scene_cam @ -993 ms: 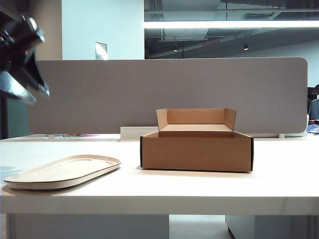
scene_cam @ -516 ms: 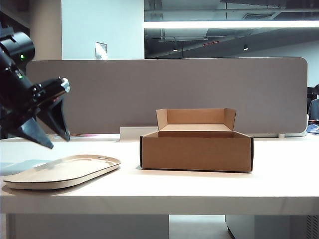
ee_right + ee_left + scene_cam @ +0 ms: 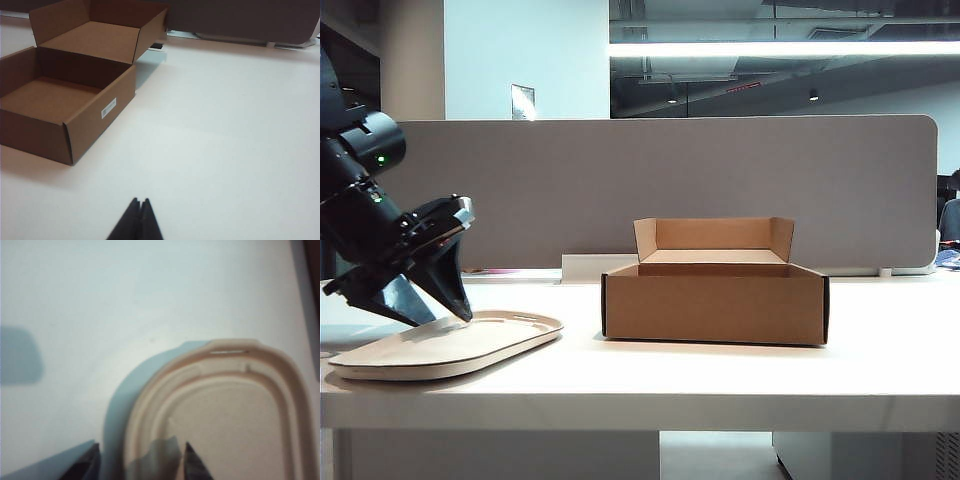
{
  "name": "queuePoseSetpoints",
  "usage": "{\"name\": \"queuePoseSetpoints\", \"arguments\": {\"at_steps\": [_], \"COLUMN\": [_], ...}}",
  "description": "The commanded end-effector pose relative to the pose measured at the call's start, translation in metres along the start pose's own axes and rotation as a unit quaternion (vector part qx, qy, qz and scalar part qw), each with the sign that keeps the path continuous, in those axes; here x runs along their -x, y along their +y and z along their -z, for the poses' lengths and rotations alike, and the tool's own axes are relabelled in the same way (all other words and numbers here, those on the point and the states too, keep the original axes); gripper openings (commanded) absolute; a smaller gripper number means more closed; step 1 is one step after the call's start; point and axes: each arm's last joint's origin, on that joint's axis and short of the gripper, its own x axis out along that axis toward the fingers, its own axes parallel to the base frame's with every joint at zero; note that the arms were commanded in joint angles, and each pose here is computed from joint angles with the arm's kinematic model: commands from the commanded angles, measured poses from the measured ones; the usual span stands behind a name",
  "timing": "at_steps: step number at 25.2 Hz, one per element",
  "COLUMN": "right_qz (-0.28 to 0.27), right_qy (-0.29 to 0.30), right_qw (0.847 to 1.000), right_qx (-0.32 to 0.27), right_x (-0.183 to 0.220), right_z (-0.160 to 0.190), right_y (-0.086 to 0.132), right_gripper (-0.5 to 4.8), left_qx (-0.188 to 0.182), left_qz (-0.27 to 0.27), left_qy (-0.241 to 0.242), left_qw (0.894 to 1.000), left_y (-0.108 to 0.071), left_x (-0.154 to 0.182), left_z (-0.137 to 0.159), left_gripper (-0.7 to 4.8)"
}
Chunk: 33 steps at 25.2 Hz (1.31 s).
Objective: Pick up the lid and place it into the paper box.
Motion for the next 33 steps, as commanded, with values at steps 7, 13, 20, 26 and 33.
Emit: {"name": "queuePoseSetpoints", "arguments": {"at_steps": [7, 13, 20, 26, 33], "right_qz": [-0.001, -0.001, -0.001, -0.001, -0.001], "right_qy": [-0.003, -0.003, -0.003, -0.003, -0.003], "right_qw": [1.000, 1.000, 1.000, 1.000, 1.000], "right_qx": [-0.011, -0.011, -0.011, -0.011, -0.011], "right_x": [0.000, 0.000, 0.000, 0.000, 0.000], "right_z": [0.001, 0.001, 0.001, 0.001, 0.001], "right_y": [0.000, 0.000, 0.000, 0.000, 0.000], "right_gripper": [-0.01, -0.01, -0.01, -0.01, -0.01], "left_qx": [-0.017, -0.030, -0.033, -0.059, -0.057], "left_qz": [0.033, 0.032, 0.019, -0.021, -0.030], "left_qy": [-0.013, -0.017, -0.024, -0.076, -0.072], "left_qw": [0.999, 0.999, 0.999, 0.995, 0.995], "left_y": [-0.006, -0.006, -0.006, -0.018, -0.022], "left_x": [-0.003, -0.003, 0.001, 0.030, 0.038], "left_z": [-0.003, -0.004, -0.007, -0.020, -0.019], "left_gripper": [0.69, -0.06, -0.06, -0.06, 1.11]}}
